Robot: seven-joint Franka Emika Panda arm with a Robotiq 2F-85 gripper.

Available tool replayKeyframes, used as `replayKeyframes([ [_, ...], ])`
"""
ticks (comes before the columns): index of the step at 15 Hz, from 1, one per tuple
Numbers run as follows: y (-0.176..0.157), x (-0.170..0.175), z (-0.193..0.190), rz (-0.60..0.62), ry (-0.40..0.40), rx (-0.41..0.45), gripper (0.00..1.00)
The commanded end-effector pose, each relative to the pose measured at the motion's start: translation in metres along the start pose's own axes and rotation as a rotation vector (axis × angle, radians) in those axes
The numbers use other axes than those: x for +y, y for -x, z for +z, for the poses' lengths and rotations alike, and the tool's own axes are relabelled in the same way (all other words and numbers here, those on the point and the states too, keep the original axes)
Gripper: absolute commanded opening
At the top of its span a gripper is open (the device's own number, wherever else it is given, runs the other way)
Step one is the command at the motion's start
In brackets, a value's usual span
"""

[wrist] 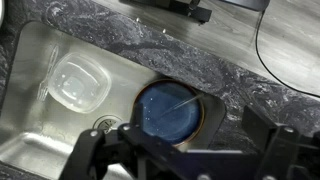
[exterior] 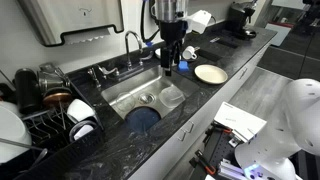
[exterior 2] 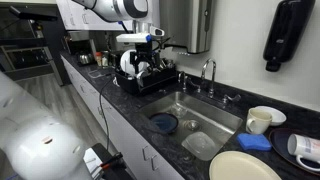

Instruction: Pick up the folk from the dish dryer and put it in the sink

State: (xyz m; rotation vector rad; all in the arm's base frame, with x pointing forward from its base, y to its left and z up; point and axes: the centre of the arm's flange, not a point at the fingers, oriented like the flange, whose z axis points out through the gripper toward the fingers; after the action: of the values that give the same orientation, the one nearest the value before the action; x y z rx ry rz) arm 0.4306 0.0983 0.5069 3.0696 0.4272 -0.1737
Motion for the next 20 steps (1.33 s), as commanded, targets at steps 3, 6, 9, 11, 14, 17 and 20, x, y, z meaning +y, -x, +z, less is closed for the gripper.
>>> replayKeyframes([
  [3,0.000,0.000,0.000,0.000,0.000,0.000,1.00],
  [6,0.000,0.000,0.000,0.000,0.000,0.000,1.00],
  [9,0.000,0.000,0.000,0.000,0.000,0.000,1.00],
  [11,0.000,0.000,0.000,0.000,0.000,0.000,1.00],
  [14,0.000,0.000,0.000,0.000,0.000,0.000,1.00],
  [17,-0.007,-0.001,0.007,-0.072,-0.047,0.062,1.00],
  [20,-0.022,-0.001,0.014,-0.204,-0.106,0.180,1.00],
])
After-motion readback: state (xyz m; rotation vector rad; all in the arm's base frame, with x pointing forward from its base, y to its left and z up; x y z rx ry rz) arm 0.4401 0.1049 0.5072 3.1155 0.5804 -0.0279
